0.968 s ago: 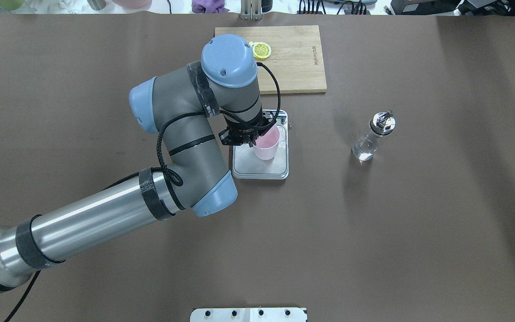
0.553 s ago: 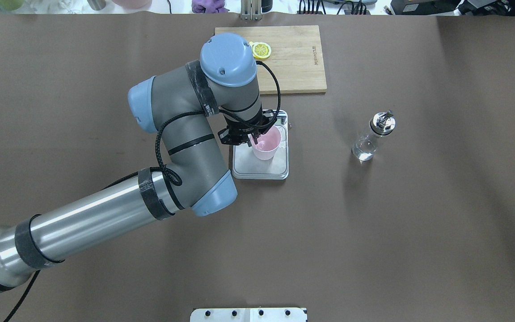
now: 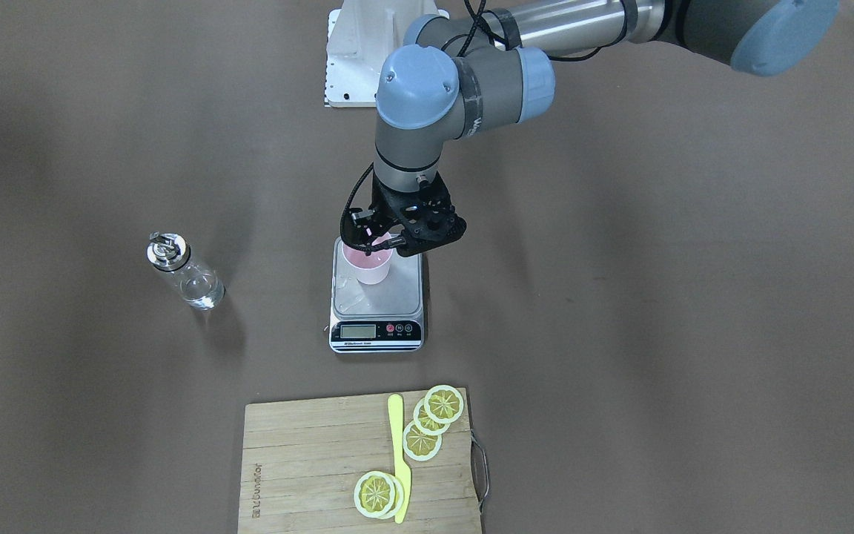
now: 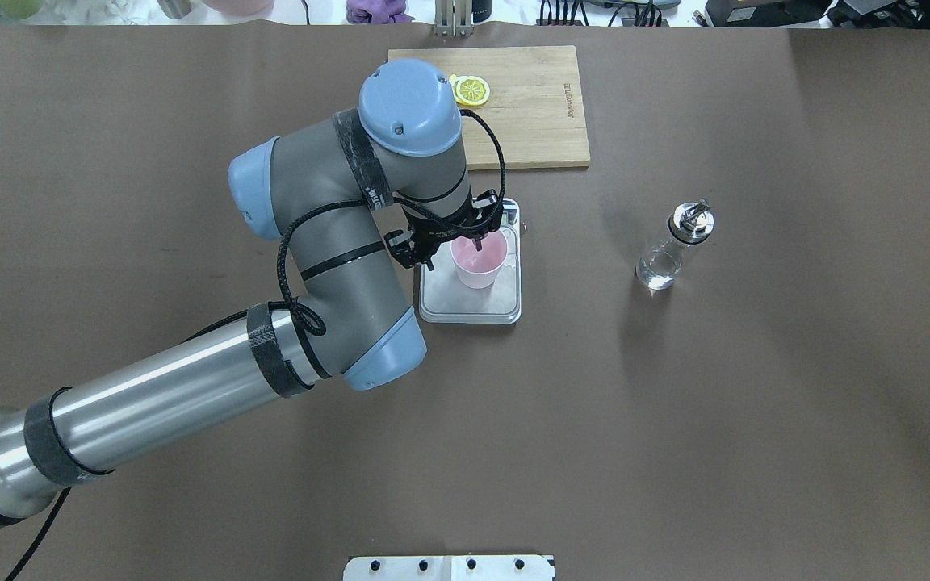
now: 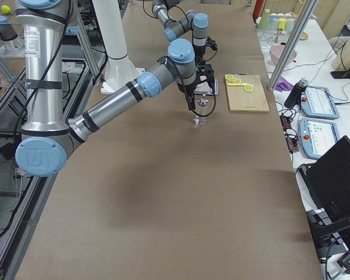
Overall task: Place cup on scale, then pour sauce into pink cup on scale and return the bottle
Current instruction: 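Release the cup and withdraw the left arm while the right arm reaches for the bottle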
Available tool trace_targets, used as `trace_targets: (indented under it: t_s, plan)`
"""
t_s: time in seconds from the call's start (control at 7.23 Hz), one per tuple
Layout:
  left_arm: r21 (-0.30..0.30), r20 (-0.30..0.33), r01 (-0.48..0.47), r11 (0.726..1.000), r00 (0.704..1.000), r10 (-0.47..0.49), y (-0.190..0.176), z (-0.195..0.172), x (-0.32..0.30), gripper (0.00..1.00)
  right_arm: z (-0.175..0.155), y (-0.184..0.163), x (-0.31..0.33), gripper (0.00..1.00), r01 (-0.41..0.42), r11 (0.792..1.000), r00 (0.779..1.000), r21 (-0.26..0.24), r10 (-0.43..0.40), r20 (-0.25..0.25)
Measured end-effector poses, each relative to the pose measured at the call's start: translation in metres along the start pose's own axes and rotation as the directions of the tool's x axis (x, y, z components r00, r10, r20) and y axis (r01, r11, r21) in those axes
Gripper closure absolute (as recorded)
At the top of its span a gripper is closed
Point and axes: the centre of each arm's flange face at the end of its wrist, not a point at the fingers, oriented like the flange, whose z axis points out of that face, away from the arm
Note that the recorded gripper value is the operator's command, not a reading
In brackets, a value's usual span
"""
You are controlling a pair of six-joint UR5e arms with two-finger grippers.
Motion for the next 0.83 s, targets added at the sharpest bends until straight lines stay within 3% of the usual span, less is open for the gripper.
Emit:
trace_targets:
  t_s: [0.28, 0.55, 0.83]
  plan:
    - [0.014, -0.016, -0.050, 0.999, 0.999, 0.050, -0.006, -0.010, -0.030, 0.02, 0.039, 0.023, -0.049, 0.00, -0.001, 0.996, 1.000, 0.090, 0.001, 0.002]
    - [0.047, -0.021, -0.076, 0.996, 0.997, 0.077, -0.031, -0.026, -0.074, 0.02, 0.080, 0.041, -0.080, 0.00, 0.047, 0.977, 0.997, 0.206, -0.034, -0.065]
    - [0.083, -0.009, -0.087, 0.993, 0.996, 0.088, -0.062, -0.038, -0.101, 0.02, 0.099, 0.055, -0.090, 0.00, 0.078, 0.965, 0.995, 0.250, -0.058, -0.086]
